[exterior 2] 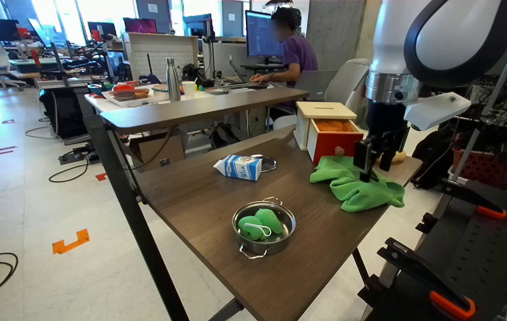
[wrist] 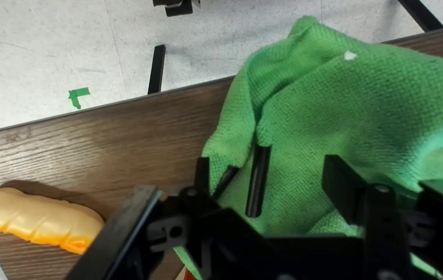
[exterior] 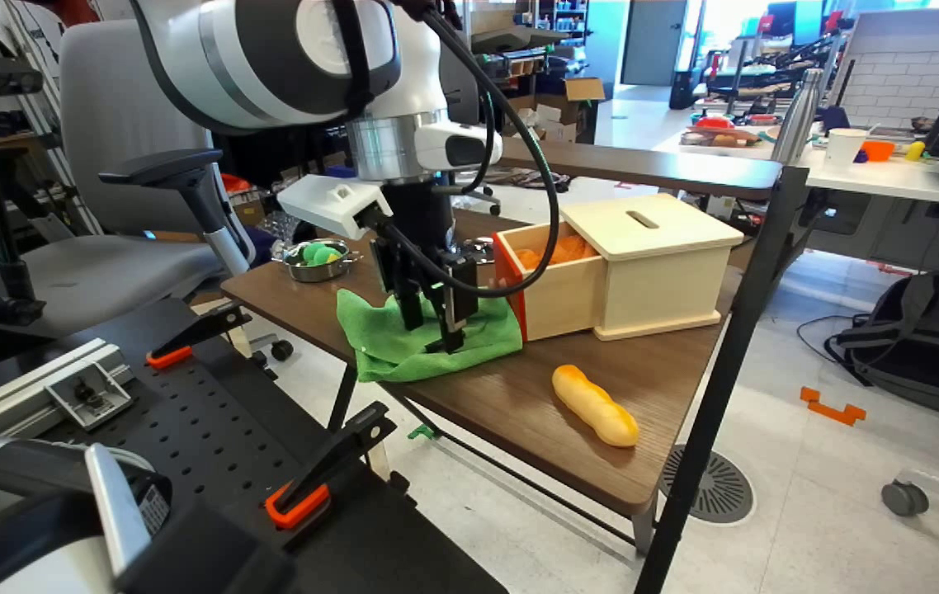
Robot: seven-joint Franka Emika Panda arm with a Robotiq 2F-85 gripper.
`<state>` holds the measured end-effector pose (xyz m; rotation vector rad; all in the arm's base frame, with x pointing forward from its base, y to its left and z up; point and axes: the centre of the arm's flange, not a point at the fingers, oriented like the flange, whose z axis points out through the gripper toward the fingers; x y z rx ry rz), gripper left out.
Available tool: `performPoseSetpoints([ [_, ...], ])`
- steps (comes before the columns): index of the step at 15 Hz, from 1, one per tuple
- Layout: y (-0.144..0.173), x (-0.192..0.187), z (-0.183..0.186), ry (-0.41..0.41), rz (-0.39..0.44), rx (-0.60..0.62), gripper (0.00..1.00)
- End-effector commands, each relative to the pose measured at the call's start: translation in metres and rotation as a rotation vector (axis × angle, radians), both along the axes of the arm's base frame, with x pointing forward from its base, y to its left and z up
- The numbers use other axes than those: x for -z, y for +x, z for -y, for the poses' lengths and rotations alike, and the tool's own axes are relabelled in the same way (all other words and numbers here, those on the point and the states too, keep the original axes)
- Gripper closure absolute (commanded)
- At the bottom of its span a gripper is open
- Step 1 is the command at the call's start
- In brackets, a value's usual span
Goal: Unfold the green object on the table
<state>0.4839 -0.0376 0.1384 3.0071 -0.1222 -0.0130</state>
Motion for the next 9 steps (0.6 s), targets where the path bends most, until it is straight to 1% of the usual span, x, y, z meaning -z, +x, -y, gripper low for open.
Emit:
performPoseSetpoints([
  [1,0.0046,-0.0005,0.0043,-0.002,-0.008,-0.008,0.58],
  [3,0.0054,0.0007,0.0042,-0.003,-0.012,-0.008,0.74],
  [5,0.0057,0.0012,0.0039,-0.005,-0.013,-0.01,0.87],
  [6,0.0065,0.0023,0.0046,-0.007,-0.014,-0.011,0.96],
  [7,0.0073,0.0033,0.0052,-0.008,-0.016,-0.012,0.99],
  [9,0.0125,0.0078,0.0078,-0.005,-0.03,-0.01,1.0],
])
